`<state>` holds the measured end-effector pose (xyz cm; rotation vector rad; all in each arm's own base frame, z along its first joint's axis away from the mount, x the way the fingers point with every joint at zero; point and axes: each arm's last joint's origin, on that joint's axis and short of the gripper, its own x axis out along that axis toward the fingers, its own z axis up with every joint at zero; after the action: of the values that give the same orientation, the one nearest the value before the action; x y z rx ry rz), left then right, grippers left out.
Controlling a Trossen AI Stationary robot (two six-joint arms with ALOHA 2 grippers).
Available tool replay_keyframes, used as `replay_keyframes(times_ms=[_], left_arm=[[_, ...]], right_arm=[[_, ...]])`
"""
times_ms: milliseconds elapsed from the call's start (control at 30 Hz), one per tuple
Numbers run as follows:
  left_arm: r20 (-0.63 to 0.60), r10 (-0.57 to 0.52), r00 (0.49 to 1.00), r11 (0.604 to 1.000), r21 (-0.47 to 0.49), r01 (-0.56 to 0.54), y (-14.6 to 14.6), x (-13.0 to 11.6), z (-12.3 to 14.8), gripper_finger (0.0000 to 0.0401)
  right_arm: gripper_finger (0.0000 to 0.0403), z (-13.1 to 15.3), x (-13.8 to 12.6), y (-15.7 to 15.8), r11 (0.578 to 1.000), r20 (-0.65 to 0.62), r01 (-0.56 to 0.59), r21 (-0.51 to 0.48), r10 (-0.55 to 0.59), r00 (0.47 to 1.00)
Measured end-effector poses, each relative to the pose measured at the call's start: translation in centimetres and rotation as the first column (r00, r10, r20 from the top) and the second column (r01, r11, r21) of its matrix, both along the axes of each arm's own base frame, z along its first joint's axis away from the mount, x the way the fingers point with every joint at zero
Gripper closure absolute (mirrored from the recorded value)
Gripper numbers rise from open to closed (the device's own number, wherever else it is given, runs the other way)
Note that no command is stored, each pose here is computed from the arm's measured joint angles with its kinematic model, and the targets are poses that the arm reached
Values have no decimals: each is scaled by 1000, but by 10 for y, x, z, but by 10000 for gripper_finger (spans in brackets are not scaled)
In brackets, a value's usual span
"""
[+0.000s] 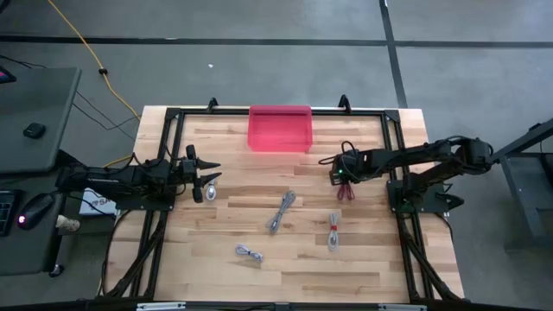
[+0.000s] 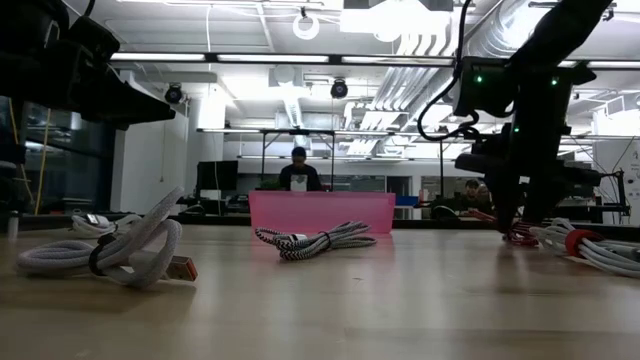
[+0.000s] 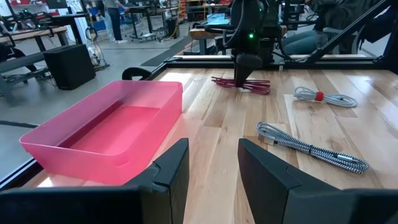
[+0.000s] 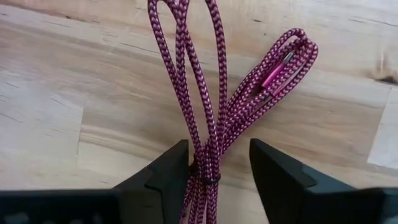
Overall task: Pick and place USB-C Cables
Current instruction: Put the pink charger cable into the pink bin
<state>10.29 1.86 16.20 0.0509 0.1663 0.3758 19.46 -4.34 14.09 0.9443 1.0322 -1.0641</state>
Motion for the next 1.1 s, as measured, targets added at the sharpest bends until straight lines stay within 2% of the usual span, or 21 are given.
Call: replay_keyframes(times_ms=[300,367,533,800,967,1100], left_arm=[[-5,-2,1000,1000,11,2,0,0,0,284],[-6,-3,1000,1000,16,3,0,0,0,284],[-7,-2,1000,1000,16,2,0,0,0,284],[-6,-3,1000,1000,16,3,0,0,0,284],[-6,-3,1000,1000,16,3,0,0,0,284],[-6,-2,1000,1000,16,2,0,0,0,284]], right_arm=[[375,0,0,-1,999,-9,-39,-2,39,999],[391,0,0,-1,998,-14,-60,-6,60,998],[389,7,6,-2,996,-1,-89,-29,89,996],[394,52,36,-14,962,79,-208,-178,225,971],[397,88,53,-24,915,106,-267,-302,310,945],[396,119,64,-37,860,130,-282,-426,367,921]])
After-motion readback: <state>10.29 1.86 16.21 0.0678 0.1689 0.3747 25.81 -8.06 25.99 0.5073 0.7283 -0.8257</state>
